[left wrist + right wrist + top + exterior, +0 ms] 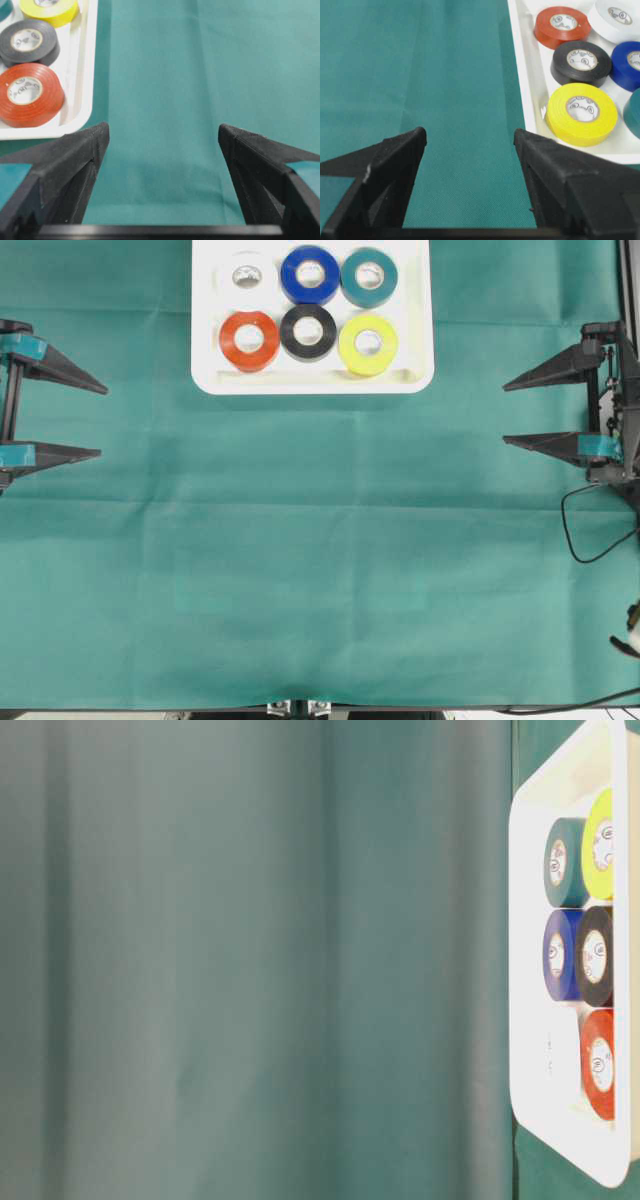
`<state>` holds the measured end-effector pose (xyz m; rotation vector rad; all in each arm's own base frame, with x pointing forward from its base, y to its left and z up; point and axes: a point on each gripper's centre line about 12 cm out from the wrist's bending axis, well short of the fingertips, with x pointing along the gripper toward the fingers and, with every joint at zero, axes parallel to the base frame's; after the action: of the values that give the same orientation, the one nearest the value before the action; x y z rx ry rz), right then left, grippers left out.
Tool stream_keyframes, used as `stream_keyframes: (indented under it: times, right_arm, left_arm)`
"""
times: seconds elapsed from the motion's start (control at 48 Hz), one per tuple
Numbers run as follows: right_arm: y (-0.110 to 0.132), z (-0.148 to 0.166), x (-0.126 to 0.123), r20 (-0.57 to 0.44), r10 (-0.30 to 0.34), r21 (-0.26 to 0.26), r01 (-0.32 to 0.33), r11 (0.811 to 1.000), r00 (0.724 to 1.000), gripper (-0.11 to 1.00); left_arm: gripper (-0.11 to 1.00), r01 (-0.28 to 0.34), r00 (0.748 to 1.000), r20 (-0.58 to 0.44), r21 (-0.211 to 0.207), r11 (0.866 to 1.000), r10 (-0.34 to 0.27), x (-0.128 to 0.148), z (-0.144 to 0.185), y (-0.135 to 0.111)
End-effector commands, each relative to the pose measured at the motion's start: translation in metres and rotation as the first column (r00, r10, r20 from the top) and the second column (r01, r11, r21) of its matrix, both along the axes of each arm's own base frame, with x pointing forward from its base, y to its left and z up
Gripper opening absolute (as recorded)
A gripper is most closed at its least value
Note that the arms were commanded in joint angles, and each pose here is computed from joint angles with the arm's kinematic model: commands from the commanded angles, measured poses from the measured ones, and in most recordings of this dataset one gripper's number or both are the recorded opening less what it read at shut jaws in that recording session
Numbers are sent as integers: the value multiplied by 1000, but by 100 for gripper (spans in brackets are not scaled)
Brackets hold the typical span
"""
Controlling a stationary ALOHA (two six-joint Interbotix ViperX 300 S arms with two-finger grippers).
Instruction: Put the tape alternately from left to right into the white case.
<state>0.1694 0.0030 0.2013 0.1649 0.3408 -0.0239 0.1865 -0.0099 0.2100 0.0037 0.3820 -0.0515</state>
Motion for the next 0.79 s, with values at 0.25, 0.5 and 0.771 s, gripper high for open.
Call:
stream_keyframes:
  times: [0.25, 0.5, 0.771]
  right_arm:
    - [-3, 3, -3, 12, -21, -5, 21, 1000, 1000, 78]
    - [-3, 4, -4, 17, -26, -5, 27, 1000, 1000, 78]
    - [-3, 2, -5, 12, -26, -7, 26, 1000, 1000, 78]
  left_arm:
    - [59, -7, 998, 56, 13, 1000, 6, -8, 6, 3]
    - [59, -14, 997, 70, 11, 1000, 13, -13, 4, 4]
    - [59, -14, 997, 82, 10, 1000, 13, -15, 4, 4]
